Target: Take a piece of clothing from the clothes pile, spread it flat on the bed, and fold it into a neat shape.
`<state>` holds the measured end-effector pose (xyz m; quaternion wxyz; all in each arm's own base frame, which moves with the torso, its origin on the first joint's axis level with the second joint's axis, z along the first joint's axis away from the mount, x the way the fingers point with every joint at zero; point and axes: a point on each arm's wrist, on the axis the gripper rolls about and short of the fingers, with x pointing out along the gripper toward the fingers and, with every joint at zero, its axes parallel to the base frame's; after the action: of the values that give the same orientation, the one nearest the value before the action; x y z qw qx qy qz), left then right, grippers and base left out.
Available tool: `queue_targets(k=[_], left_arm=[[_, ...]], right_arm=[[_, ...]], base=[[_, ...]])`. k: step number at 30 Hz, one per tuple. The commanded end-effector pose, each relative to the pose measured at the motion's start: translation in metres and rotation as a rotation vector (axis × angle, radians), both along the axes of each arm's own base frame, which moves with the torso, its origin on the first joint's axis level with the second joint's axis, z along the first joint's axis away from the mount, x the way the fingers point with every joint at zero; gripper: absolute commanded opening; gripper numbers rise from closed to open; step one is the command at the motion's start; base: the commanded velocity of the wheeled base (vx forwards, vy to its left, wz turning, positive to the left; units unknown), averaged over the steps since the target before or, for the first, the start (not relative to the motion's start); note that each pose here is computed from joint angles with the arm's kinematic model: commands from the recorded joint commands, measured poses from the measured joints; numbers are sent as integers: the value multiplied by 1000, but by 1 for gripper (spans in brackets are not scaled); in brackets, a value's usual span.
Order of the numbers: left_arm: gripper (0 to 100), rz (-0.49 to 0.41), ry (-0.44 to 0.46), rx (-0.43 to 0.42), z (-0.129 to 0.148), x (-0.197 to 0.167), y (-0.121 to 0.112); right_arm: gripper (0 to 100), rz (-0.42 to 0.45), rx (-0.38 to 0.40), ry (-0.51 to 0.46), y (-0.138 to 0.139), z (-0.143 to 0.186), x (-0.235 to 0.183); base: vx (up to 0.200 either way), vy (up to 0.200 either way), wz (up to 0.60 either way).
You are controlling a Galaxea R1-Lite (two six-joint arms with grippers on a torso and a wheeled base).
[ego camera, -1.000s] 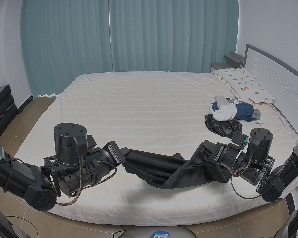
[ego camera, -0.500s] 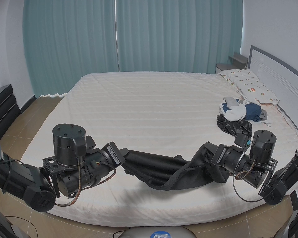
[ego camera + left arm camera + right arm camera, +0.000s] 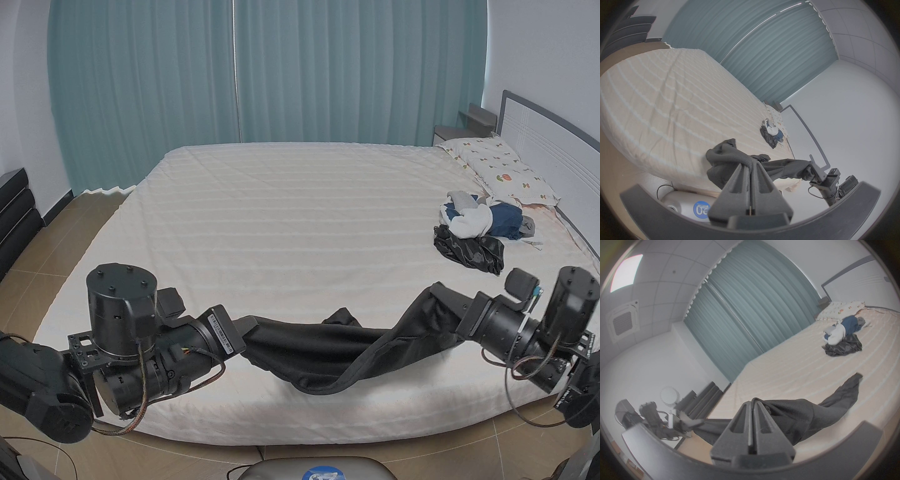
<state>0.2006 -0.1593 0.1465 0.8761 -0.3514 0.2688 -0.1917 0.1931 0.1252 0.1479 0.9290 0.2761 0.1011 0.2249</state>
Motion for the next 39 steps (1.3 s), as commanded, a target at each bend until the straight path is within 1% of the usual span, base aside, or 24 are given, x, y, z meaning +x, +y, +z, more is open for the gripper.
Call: queue_targets(k=[1,2,3,4,7,9,10,12,14,16,18,19,21,22,24,26,28,31,34,36,39], left_arm=[[0,-27,-117,-54,44,-15,8],[0,-27,-117,-54,44,-15,8],[0,11,-178,-76,65,-3,11],[0,17,-192,-84,72,-1,11],[0,24,-208,-96,90,5,8],[0,29,-216,-101,97,8,8],[0,41,-216,-99,100,17,5],[0,59,-220,-99,102,30,2],[0,87,-240,-109,109,44,2],[0,109,-254,-118,115,59,0],[0,114,-257,-119,117,65,-2],[0,126,-251,-114,118,75,-5],[0,132,-220,-94,110,90,-11],[0,133,-214,-89,107,94,-13],[0,138,-186,-67,92,107,-18],[0,143,-167,-56,84,115,-21],[0,150,-157,-53,78,122,-22],[0,161,-138,-39,67,135,-25],[0,168,-135,-38,63,142,-27],[0,174,-149,-51,61,147,-27],[0,178,-168,-82,58,152,-29]], right_arm=[[0,21,155,-234,-25,64,-41],[0,21,155,-234,-25,64,-41],[0,0,195,-303,-36,99,-48],[0,-5,198,-312,-39,109,-51],[0,-17,204,-332,-50,136,-58],[0,-38,201,-339,-54,144,-55],[0,-86,195,-362,-62,157,-46],[0,-125,196,-396,-67,171,-31],[0,-172,207,-459,-73,194,-18],[0,-197,216,-495,-74,210,-5],[0,-203,218,-504,-74,215,3],[0,-213,219,-501,-70,219,20],[0,-231,194,-438,-62,202,54],[0,-235,186,-417,-60,196,63],[0,-255,160,-347,-57,175,88],[0,-270,142,-307,-56,158,108],[0,-279,139,-306,-55,149,122],[0,-306,153,-352,-55,138,142],[0,-320,151,-374,-55,129,156],[0,-338,161,-397,-57,132,162],[0,-342,159,-388,-56,127,169]], base=[[0,0,0],[0,0,0],[0,0,0],[0,0,0],[0,0,0],[0,0,0],[0,0,0],[0,0,0],[0,0,0],[0,0,0],[0,0,0],[0,0,0],[0,0,0],[0,0,0],[0,0,0],[0,0,0],[200,0,0],[200,0,0],[200,0,0],[200,0,0],[200,0,0]])
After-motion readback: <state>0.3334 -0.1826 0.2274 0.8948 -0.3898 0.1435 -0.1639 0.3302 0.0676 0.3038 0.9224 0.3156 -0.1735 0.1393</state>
